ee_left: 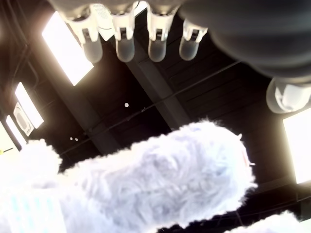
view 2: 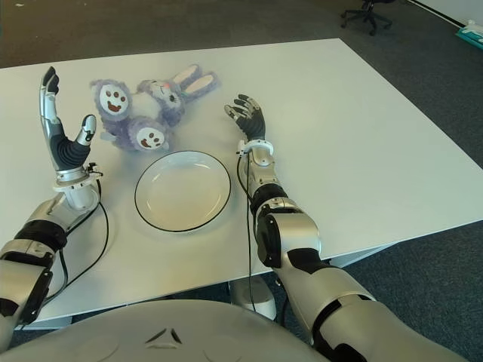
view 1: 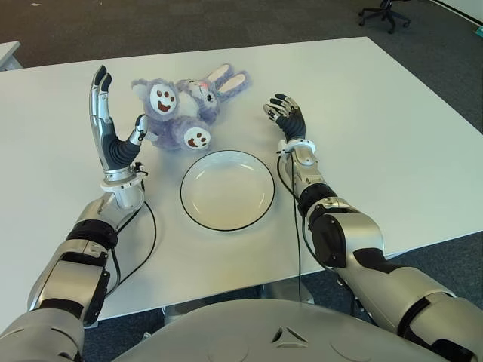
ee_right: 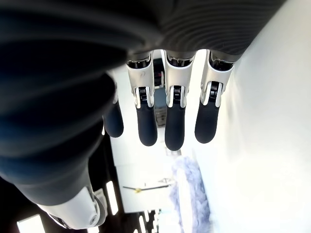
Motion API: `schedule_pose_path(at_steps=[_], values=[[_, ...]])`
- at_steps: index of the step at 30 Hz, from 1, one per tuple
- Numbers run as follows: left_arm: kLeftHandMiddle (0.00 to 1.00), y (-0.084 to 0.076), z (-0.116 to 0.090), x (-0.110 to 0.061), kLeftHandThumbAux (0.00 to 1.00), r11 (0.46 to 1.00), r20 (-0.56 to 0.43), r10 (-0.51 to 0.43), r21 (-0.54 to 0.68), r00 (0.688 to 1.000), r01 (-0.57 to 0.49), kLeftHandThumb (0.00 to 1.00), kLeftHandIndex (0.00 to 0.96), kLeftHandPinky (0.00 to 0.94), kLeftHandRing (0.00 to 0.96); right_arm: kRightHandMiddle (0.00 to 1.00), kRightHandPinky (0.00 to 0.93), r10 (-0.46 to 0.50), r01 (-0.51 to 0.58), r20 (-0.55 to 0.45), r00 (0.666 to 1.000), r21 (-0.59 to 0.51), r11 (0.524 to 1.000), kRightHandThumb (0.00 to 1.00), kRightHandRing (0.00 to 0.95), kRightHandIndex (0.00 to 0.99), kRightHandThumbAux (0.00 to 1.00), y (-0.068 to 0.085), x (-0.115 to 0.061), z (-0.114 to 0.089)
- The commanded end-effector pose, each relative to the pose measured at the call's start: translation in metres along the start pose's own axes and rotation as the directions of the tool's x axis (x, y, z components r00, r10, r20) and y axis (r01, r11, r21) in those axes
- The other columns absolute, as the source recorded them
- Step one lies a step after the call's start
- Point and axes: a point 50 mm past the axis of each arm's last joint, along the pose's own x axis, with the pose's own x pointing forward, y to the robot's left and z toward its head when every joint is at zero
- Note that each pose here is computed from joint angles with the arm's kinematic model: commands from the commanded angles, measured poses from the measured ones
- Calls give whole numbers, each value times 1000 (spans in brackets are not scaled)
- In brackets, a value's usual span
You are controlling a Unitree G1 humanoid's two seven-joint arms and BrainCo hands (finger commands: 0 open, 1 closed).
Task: Put the doll into the plate.
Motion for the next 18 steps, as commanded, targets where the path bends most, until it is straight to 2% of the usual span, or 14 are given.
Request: schedule_pose_path(at_steps=[1,12,18], values=[[41,0,-14,-60,240,982,-190,-148,87,971,167,305,0,56,31,244,277,-51,57,-322,945,9,998,319,256,205,796,-12,-37,-74],[36,-7,-9,-49,233,983,-127,-154,83,980,165,248,0,64,31,248,276,-51,58,-321,946,13,998,318,260,201,791,-11,-37,-74],[45,-12,-9,-48,219,980,-147,-162,95,976,177,272,0,44,36,246,274,-49,56,-321,946,11,998,312,258,198,791,-11,-37,-74]])
